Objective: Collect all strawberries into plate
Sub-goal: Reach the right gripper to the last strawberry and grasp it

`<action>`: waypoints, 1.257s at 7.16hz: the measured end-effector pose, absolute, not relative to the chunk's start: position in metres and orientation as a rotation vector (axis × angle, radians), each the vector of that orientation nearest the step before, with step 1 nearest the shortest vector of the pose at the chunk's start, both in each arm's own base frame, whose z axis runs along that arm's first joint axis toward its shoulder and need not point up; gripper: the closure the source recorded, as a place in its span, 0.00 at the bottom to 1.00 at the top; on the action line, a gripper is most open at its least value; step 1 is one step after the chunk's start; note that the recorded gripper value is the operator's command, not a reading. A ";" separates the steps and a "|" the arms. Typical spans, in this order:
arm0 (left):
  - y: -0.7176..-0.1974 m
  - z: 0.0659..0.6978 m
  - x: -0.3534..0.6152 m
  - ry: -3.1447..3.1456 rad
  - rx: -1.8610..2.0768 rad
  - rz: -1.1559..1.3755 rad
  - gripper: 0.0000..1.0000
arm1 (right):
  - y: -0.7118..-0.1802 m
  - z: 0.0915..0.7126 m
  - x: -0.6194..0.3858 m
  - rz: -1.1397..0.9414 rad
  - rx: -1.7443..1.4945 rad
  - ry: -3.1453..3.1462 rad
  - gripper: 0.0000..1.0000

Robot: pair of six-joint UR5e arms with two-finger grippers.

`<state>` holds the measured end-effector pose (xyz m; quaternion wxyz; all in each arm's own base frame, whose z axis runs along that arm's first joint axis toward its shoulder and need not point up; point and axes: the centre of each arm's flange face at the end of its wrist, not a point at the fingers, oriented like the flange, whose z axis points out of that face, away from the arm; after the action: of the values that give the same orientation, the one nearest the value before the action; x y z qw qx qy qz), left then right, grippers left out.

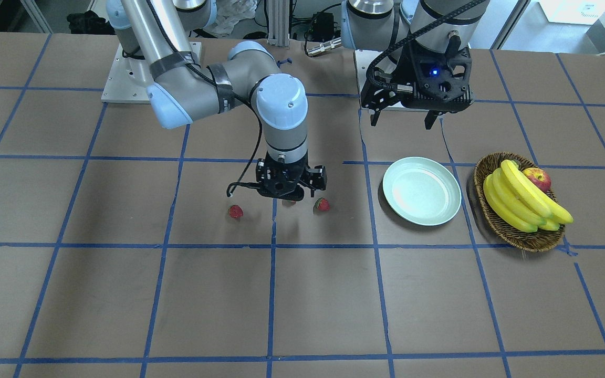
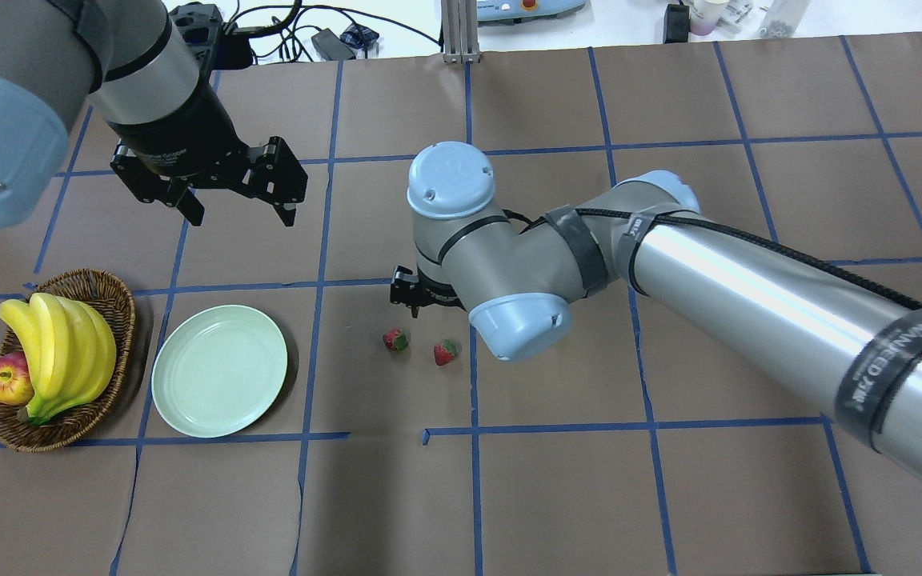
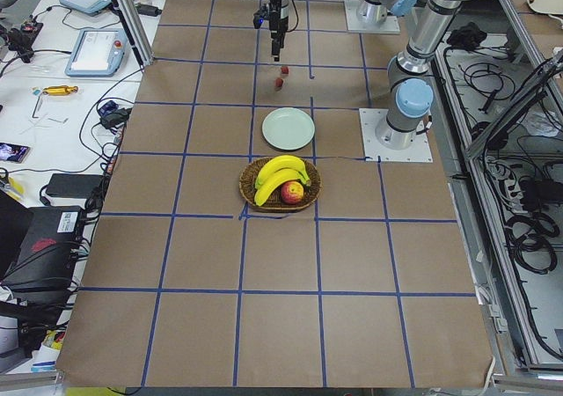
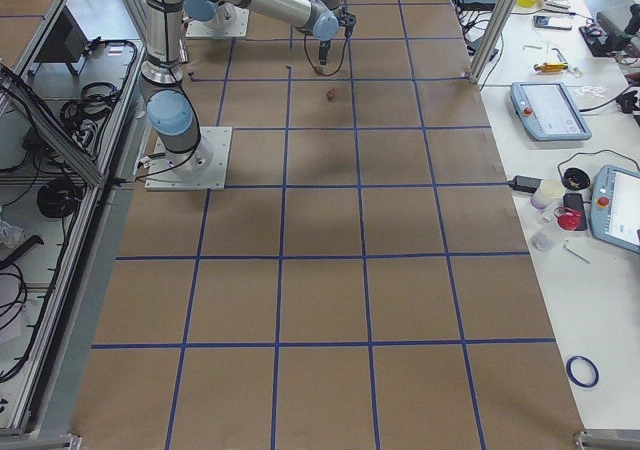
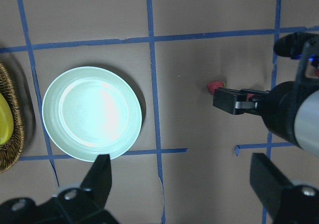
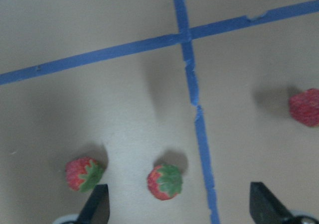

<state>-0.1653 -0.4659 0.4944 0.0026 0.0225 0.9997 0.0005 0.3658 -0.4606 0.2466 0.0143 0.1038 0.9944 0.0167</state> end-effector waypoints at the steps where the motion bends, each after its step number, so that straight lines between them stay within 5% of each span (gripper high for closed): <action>1: -0.466 0.494 -0.165 3.136 0.071 0.002 0.00 | -0.463 0.237 0.336 0.081 0.327 3.143 0.00; 3: -0.466 0.493 -0.165 3.135 0.069 0.006 0.00 | -0.466 0.212 0.292 0.070 0.349 3.178 0.05; 5: -0.466 0.492 -0.165 3.135 0.067 0.010 0.00 | -0.472 0.195 0.277 0.071 0.386 3.192 0.36; 7: -0.467 0.491 -0.165 3.135 0.064 0.014 0.00 | -0.478 0.180 0.277 0.063 0.400 3.181 0.44; 9: -0.467 0.490 -0.165 3.134 0.063 0.014 0.00 | -0.480 0.173 0.278 0.059 0.400 3.177 0.88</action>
<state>-0.1652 -0.4668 0.4904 0.0034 0.0201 0.9998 0.0045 0.2779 -0.4804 0.1725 -0.0304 0.1250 0.9915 0.0185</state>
